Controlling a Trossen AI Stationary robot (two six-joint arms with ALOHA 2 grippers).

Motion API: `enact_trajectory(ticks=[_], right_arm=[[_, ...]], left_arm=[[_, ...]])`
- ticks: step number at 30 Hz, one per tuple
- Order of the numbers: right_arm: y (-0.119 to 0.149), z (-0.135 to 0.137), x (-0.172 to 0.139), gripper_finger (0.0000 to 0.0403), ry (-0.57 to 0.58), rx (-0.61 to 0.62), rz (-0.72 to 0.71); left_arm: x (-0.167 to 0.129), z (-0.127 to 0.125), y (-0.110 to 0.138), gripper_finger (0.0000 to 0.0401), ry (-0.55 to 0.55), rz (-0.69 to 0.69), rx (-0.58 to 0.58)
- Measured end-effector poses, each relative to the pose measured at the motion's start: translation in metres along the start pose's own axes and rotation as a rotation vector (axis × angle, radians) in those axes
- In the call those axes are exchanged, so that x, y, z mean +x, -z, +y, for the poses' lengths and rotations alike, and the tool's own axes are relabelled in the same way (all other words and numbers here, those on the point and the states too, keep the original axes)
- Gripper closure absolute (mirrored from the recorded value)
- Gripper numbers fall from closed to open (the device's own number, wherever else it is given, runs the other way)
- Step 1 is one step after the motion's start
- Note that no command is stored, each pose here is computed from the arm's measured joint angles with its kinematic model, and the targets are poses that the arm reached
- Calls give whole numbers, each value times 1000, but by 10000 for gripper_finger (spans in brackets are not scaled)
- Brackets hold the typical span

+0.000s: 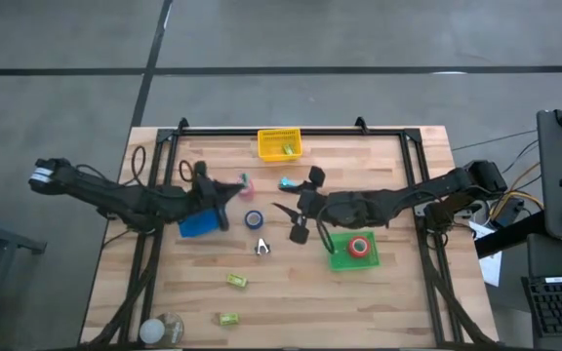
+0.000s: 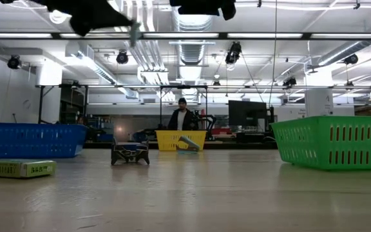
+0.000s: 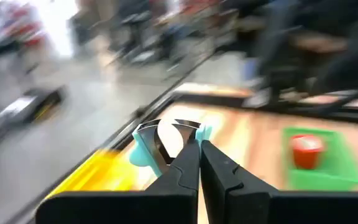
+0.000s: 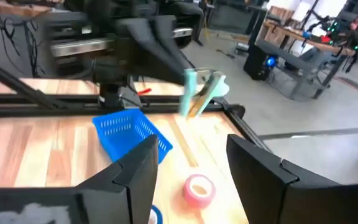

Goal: Pick and place Stapler, Stapler remover, tape
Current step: Put the right blue staple remover into the blue bin

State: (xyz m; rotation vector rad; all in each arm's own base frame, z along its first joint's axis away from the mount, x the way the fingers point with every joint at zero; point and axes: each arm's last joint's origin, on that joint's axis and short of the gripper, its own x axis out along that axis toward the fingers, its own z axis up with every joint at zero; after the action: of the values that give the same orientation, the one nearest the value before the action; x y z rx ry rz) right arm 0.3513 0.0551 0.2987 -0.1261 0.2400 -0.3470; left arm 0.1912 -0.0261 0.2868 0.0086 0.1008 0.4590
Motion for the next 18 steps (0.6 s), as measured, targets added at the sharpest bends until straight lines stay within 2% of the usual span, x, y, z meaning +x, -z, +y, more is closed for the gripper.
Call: enact_trajectory(ticks=[3,14,18], right_arm=[[3,0,0,219,0,7,13],[11,0,0,232,2,12,37],[16,0,1,230,3,6,48]], left_arm=[[-6,8,4,395,-102,83,-52],[-11,17,29,395,-192,347,-134],[-11,18,41,396,-162,482,-157]])
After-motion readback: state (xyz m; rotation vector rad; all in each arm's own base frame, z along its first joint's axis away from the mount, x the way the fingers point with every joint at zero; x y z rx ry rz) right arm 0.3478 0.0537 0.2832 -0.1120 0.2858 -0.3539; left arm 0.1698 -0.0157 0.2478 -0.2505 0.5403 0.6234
